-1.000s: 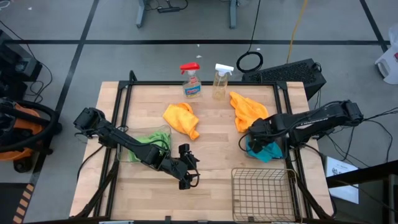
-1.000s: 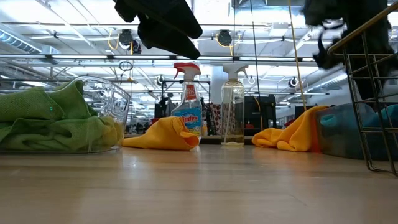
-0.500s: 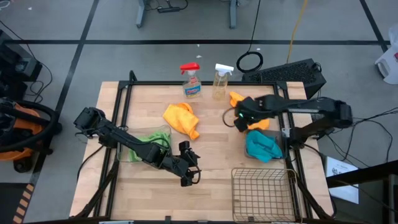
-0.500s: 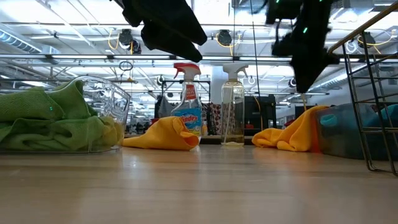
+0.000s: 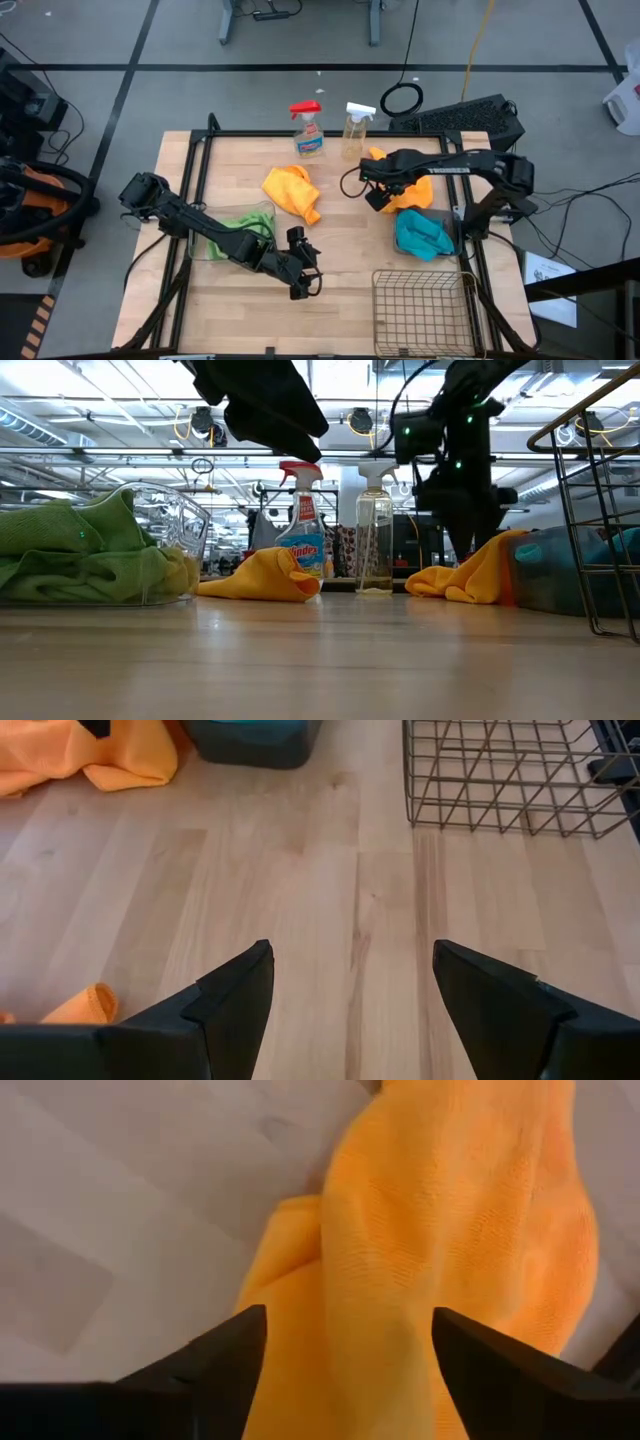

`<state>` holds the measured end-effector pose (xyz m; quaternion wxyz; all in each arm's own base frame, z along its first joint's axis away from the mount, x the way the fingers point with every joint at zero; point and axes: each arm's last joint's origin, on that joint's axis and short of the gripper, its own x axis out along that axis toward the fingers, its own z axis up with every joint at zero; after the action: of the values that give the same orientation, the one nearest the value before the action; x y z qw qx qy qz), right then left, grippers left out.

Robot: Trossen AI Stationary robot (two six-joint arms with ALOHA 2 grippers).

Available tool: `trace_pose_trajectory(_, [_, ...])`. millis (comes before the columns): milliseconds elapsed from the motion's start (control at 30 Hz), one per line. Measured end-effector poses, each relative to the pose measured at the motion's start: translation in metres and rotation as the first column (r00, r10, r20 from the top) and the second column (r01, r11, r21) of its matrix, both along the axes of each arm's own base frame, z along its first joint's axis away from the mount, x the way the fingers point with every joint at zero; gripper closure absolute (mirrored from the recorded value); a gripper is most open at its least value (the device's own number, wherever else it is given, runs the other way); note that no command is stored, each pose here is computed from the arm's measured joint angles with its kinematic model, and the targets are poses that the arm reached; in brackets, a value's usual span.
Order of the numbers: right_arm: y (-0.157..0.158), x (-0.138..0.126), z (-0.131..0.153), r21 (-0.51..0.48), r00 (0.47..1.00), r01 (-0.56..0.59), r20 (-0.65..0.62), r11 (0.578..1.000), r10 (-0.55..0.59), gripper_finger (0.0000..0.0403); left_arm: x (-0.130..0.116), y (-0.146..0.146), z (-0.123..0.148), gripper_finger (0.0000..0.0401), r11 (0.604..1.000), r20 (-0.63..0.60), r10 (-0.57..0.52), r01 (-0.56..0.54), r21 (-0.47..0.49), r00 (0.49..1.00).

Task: Sort microfiber towel by color & place in baskets
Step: Put the right yellow microfiber cloth into the metal wire basket

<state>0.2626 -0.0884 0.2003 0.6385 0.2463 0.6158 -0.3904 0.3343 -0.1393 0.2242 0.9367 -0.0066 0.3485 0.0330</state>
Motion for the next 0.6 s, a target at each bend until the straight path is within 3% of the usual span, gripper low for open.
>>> trace_pose_trajectory(133, [-0.008,0.002,-0.016,0.023,0.997,0.023,-0.073,0.999,-0.021,0.0121,0.000,0.000,0.000,0.0122,1.000,-0.001,0.000,0.000,0.000,1.000])
trace_pose_trajectory(267, [-0.009,0.005,-0.030,0.048,0.991,0.016,-0.134,0.999,-0.009,0.0147,0.000,0.000,0.000,0.0122,1.000,-0.002,0.001,-0.001,0.000,1.000])
trace_pose_trajectory(600, [-0.009,0.008,-0.041,0.079,0.988,0.010,-0.155,0.997,0.002,0.0321,0.000,0.000,0.000,0.0122,1.000,-0.005,0.002,-0.002,0.001,1.000])
